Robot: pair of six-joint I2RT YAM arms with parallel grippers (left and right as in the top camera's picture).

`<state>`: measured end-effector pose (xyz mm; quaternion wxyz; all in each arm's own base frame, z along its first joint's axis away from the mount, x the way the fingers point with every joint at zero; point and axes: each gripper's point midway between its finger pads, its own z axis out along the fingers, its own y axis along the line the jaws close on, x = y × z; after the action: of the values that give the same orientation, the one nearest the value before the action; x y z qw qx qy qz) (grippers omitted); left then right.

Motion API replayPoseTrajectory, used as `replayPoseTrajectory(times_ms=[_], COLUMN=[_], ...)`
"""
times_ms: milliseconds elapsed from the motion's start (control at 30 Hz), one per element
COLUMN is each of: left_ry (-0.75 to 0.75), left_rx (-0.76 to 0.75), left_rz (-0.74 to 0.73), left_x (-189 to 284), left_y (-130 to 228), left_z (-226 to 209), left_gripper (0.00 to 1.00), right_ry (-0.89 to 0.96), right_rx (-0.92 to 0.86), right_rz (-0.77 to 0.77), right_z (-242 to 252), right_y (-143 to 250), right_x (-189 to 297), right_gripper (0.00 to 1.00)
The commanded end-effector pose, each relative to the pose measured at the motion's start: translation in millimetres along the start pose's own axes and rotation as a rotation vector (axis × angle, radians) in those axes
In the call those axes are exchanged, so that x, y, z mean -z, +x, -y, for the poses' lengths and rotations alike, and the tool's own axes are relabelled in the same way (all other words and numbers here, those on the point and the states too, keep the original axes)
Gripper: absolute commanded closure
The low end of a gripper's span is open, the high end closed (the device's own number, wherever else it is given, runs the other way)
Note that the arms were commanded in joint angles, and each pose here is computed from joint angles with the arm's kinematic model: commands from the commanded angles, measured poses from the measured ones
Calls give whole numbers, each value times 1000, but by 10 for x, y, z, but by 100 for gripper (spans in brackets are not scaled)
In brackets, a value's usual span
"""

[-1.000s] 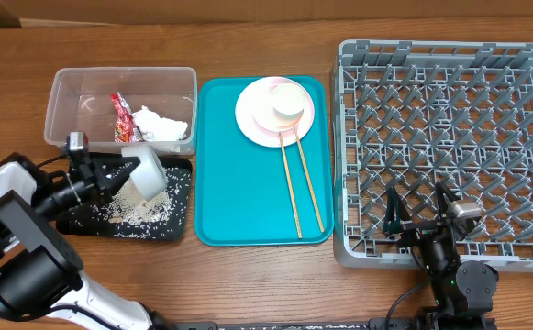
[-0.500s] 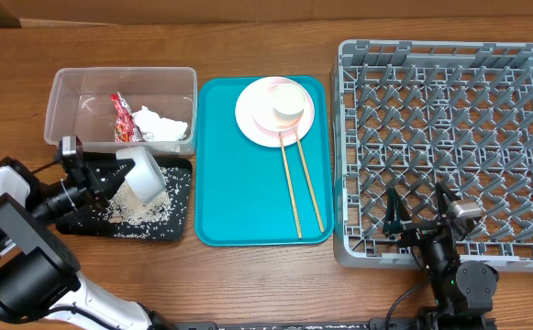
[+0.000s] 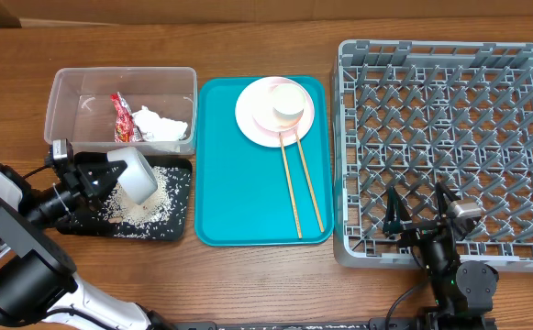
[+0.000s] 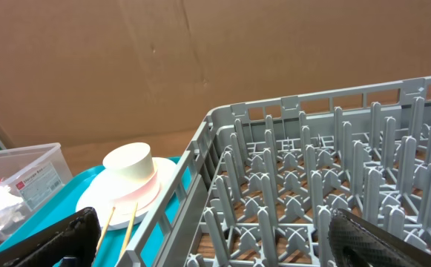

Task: Sort waste into correct bins and load items into the dishwasher
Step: 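Tilt the bowl with the left gripper to dump rice onto the black tray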

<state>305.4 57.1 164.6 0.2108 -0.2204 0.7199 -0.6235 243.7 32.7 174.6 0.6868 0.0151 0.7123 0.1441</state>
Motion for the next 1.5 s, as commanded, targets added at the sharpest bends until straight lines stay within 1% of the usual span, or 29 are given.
replayPoseTrajectory(times_ms=[0, 300, 367, 600, 800, 900, 1067, 1233, 1367, 1467], left_ry=[-3, -17, -14, -7, -1, -13, -15, -23, -43, -94], left_rx=[-38, -31, -44, -101, -112, -169, -209, -299, -366, -374], left_rz=[4, -16, -19, -28, -20, -46, -88, -154, -242, -313], left_x=[7, 2, 2, 4, 3, -31, -161, -346, -546, -698], left_y=[-42, -2, 11, 54, 43, 62, 68, 153, 320, 455], left_z=[1, -15, -1, 46, 66, 93, 271, 586, 860, 935], left_gripper=[93, 94, 96, 96, 96, 96, 96, 96, 96, 96], right_ry=[3, 3, 3, 3, 3, 3, 3, 3, 3, 3], right_rx=[5, 6, 6, 6, 5, 5, 6, 6, 5, 5], right_rz=[4, 4, 4, 4, 4, 4, 4, 4, 4, 4], right_z=[14, 14, 14, 14, 14, 14, 14, 14, 14, 14], right_y=[18, 18, 18, 18, 18, 18, 18, 18, 18, 18], right_x=[-1, -1, -1, -1, -1, -1, -1, -1, -1, -1], right_gripper=[0, 0, 0, 0, 0, 0, 0, 0, 0, 0])
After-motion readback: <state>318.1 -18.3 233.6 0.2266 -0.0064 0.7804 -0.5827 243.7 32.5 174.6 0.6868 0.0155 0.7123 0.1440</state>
